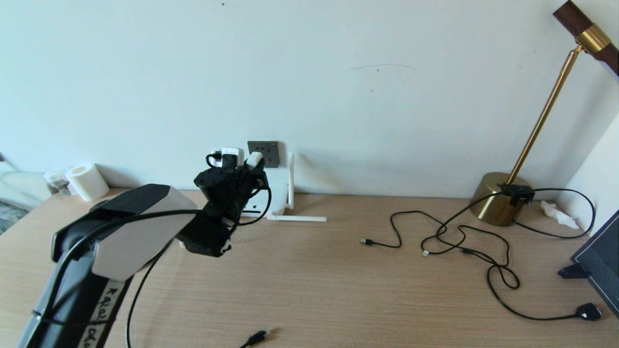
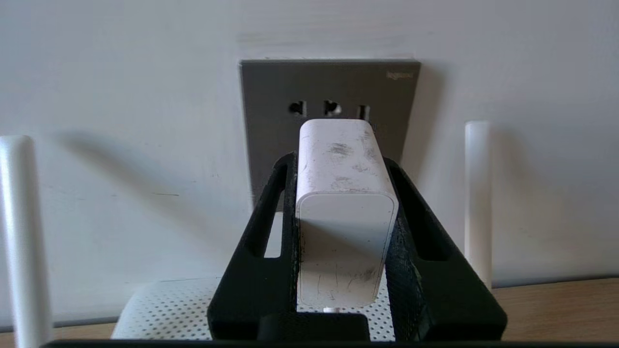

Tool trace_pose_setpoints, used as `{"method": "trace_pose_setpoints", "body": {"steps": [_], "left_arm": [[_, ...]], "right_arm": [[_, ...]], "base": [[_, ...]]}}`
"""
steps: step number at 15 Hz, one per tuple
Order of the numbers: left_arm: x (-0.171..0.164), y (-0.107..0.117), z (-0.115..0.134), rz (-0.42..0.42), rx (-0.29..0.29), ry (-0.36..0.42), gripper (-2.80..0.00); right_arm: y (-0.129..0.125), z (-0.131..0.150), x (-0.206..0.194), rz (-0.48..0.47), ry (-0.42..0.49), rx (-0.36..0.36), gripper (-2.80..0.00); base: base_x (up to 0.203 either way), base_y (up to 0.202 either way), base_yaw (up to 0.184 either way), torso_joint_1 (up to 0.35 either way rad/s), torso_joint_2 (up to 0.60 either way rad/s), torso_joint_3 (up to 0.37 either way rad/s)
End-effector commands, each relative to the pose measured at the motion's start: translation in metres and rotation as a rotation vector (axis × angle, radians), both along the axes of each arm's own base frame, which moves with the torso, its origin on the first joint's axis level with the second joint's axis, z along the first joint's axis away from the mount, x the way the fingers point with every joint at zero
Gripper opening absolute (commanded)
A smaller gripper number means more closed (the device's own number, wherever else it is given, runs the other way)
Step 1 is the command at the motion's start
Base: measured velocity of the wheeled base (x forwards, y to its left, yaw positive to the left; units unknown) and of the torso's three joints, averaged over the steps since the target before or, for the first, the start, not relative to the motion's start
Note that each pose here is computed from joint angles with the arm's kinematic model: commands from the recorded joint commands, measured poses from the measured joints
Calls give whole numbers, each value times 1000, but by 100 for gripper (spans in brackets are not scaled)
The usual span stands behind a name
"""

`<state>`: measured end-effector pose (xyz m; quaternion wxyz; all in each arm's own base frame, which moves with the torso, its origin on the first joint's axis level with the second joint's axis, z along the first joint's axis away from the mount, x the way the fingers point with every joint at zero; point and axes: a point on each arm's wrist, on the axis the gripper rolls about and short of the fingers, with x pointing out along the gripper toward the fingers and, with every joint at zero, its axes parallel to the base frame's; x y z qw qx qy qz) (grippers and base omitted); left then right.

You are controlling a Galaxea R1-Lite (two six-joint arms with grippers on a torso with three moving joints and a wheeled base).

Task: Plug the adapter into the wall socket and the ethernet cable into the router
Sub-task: Align plug and socket

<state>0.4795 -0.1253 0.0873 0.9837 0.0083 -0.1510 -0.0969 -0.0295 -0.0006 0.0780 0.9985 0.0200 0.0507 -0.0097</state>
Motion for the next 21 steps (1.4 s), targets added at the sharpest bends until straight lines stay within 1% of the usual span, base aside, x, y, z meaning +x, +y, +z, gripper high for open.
{"method": "trace_pose_setpoints", "body": {"steps": [1, 8, 14, 21], "left_arm": [[6, -2, -9, 0, -2, -3, -280], [12, 1, -11, 11, -2, -1, -280], [18, 0, -1, 12, -8, -21, -280], [21, -1, 1, 22, -9, -13, -280]], "right_arm": [[0, 0, 0, 0, -1, 0, 0], [0, 0, 0, 0, 0, 0, 0], [0, 0, 0, 0, -1, 0, 0], [0, 0, 0, 0, 1, 0, 0]], "base": [[0, 0, 0, 0, 0, 0], [0, 0, 0, 0, 0, 0], [0, 0, 0, 0, 0, 0], [0, 0, 0, 0, 0, 0]]}}
